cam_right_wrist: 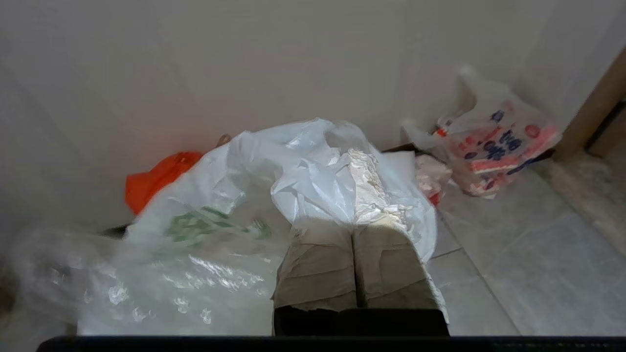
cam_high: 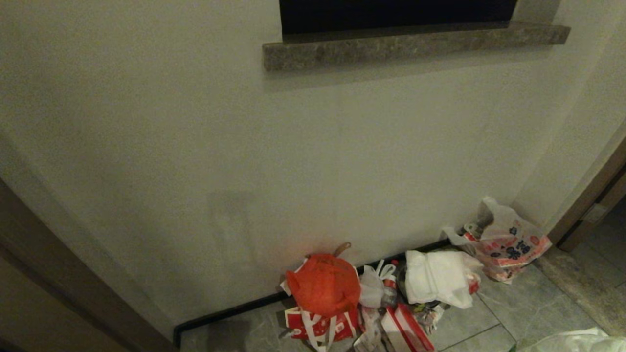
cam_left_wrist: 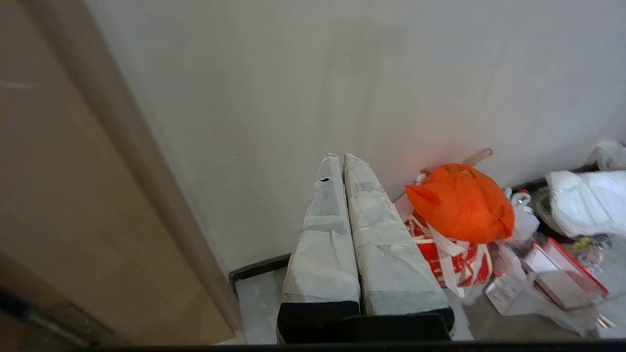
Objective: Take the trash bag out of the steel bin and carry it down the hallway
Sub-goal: Put the trash bag at the door
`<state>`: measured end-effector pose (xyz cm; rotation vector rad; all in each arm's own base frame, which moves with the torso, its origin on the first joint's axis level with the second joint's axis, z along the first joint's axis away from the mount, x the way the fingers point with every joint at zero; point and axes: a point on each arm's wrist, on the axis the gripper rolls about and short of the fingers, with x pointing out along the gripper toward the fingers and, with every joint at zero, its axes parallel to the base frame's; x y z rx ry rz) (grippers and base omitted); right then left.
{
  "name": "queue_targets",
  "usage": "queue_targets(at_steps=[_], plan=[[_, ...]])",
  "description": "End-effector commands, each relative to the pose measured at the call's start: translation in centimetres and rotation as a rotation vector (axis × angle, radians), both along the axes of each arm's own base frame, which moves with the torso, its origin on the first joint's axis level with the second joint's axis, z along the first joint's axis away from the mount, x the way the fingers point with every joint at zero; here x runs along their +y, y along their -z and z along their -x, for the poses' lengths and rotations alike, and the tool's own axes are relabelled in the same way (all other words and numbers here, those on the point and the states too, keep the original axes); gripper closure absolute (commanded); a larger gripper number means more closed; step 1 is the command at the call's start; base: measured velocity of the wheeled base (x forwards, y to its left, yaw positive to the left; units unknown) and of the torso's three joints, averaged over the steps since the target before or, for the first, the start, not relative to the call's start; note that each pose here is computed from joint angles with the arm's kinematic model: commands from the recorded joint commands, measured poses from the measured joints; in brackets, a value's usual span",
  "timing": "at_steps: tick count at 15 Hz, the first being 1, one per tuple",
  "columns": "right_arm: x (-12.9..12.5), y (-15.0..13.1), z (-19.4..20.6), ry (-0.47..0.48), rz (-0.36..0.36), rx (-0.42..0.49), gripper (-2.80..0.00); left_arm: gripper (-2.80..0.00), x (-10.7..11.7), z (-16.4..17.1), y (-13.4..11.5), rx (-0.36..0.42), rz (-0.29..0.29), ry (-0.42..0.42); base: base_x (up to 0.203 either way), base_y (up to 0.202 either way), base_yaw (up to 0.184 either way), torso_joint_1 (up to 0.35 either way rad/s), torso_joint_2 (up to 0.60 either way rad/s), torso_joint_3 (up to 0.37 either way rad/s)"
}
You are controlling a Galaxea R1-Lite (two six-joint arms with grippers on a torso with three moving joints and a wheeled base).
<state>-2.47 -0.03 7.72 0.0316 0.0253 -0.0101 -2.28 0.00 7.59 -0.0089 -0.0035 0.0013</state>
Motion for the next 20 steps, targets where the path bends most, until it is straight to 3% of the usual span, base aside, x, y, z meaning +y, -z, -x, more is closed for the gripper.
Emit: queue_targets(at_steps=[1, 7, 20], plan=[[0.0, 0.01, -0.01, -0.001, 0.0, 0.002, 0.0, 0.0, 0.0, -0.01, -0.01, 0.001, 0.0, 0.0, 0.0, 0.0, 0.0, 0.0, 0.0, 0.0], [0.0, 0.01, -0.01, -0.001, 0.0, 0.002, 0.0, 0.0, 0.0, -0.01, -0.01, 0.0, 0.0, -0.002, 0.0, 0.0, 0.0, 0.001, 0.0, -0.027], [0.0, 0.01, -0.01, -0.001, 0.0, 0.002, 0.0, 0.0, 0.0, -0.02, 0.02, 0.001, 0.002, -0.002, 0.0, 0.0, 0.0, 0.003, 0.0, -0.19]])
